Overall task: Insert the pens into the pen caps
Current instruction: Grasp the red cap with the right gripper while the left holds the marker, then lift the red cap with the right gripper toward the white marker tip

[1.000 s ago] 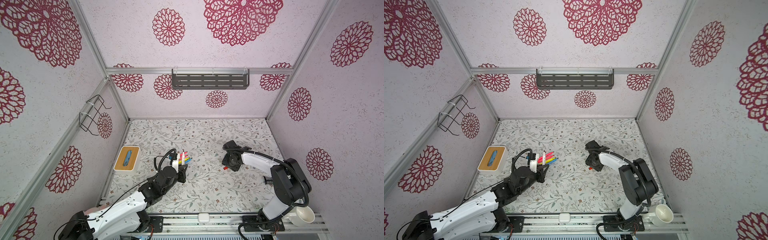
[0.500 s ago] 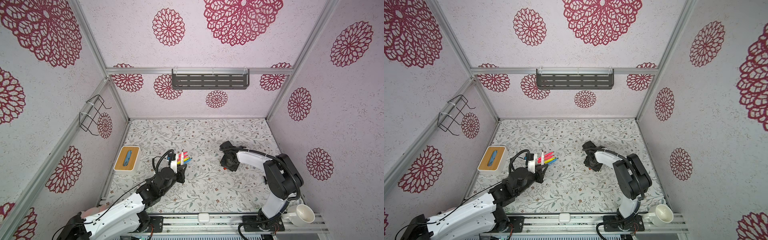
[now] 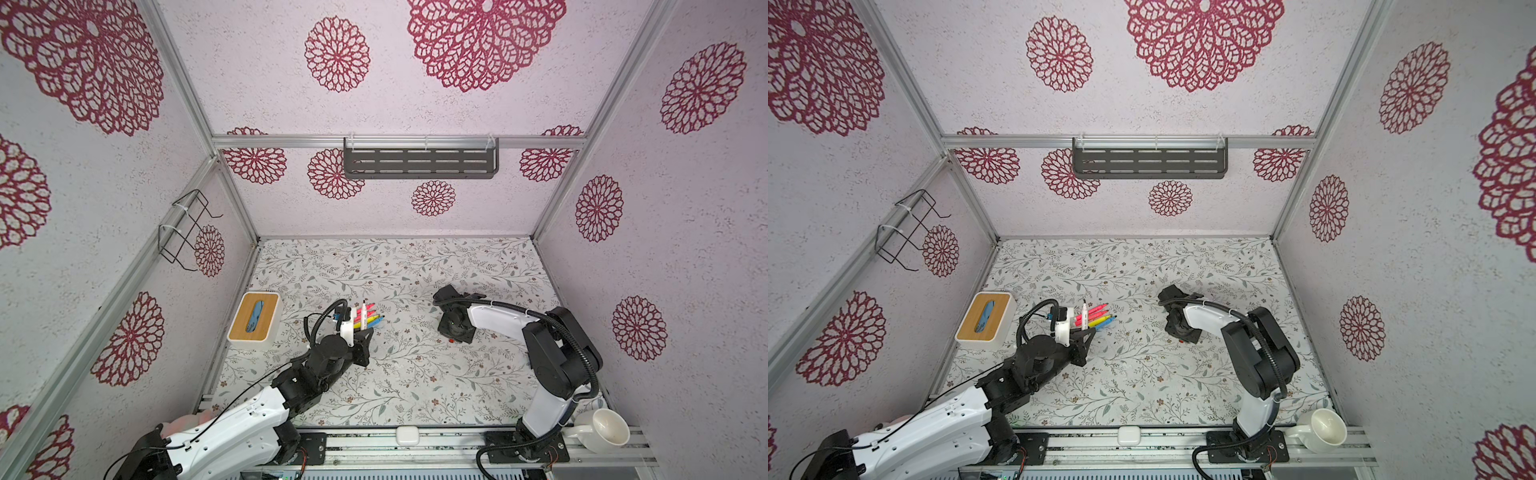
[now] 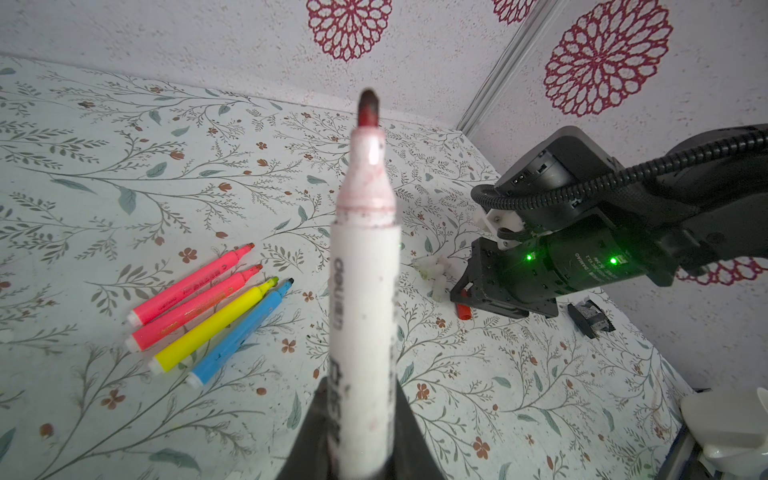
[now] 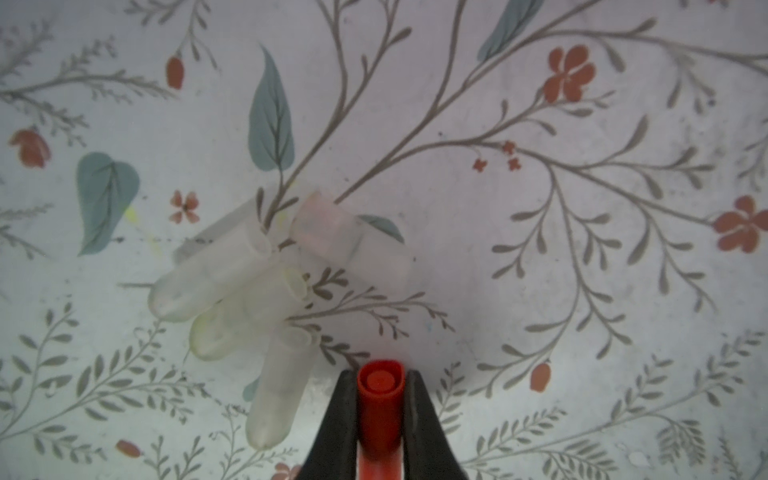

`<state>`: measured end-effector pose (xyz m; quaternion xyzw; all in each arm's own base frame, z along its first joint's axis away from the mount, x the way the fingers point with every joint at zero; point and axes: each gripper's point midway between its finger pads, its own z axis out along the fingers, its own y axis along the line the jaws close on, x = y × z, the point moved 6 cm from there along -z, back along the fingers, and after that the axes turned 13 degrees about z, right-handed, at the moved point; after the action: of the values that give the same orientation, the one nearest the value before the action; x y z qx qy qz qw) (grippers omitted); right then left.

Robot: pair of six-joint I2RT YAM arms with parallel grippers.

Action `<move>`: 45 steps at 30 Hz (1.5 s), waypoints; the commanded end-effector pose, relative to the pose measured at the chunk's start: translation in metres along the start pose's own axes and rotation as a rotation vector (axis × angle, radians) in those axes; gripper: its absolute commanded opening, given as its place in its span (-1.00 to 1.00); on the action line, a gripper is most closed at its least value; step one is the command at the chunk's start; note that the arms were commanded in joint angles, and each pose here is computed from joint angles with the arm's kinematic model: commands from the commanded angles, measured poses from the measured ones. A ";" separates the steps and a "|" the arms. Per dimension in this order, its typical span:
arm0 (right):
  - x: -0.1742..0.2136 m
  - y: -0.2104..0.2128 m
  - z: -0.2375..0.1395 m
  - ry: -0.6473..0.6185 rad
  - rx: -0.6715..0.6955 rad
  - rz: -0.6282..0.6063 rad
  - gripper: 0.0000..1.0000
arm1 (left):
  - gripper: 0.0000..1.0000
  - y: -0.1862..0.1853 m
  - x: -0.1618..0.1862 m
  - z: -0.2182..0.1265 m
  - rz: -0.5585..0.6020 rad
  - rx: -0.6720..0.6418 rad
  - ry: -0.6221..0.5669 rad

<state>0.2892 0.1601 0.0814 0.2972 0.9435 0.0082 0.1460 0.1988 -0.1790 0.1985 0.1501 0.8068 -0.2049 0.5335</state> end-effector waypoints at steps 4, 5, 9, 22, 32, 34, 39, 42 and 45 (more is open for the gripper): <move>-0.004 0.012 -0.071 -0.071 -0.199 -0.154 -1.00 | -1.00 -0.005 -0.002 0.000 0.011 0.023 -0.016; -0.004 0.016 -0.083 -0.083 -0.259 -0.172 -1.00 | -1.00 -0.006 -0.003 0.001 0.010 0.027 -0.018; 0.000 0.029 -0.135 -0.127 -0.614 -0.229 -0.99 | -1.00 -0.010 -0.003 0.004 0.004 0.052 -0.023; 0.010 0.005 -0.267 -0.396 -1.471 -0.295 -0.98 | -1.00 -0.077 -0.022 0.009 0.077 0.447 -0.023; 0.009 0.019 -0.287 -0.391 -1.566 -0.343 -1.00 | -1.00 -0.114 -0.027 0.017 0.121 0.574 0.030; 0.011 0.023 -0.287 -0.369 -1.583 -0.364 -1.00 | -1.00 -0.115 -0.028 0.018 0.121 0.576 0.031; 0.015 0.024 -0.283 -0.348 -1.592 -0.379 -1.00 | -1.00 -0.115 -0.030 0.018 0.124 0.571 0.020; 0.016 0.024 -0.282 -0.345 -1.593 -0.380 -1.00 | -1.00 -0.115 -0.032 0.017 0.123 0.568 0.014; 0.017 0.024 -0.281 -0.334 -1.599 -0.384 -1.00 | -1.00 -0.114 -0.033 0.017 0.125 0.562 0.010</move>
<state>0.2170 0.2091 0.3284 -0.0392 0.6867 0.5847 0.4301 0.1722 -0.2842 0.2244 0.3412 0.7320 -0.3768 0.4537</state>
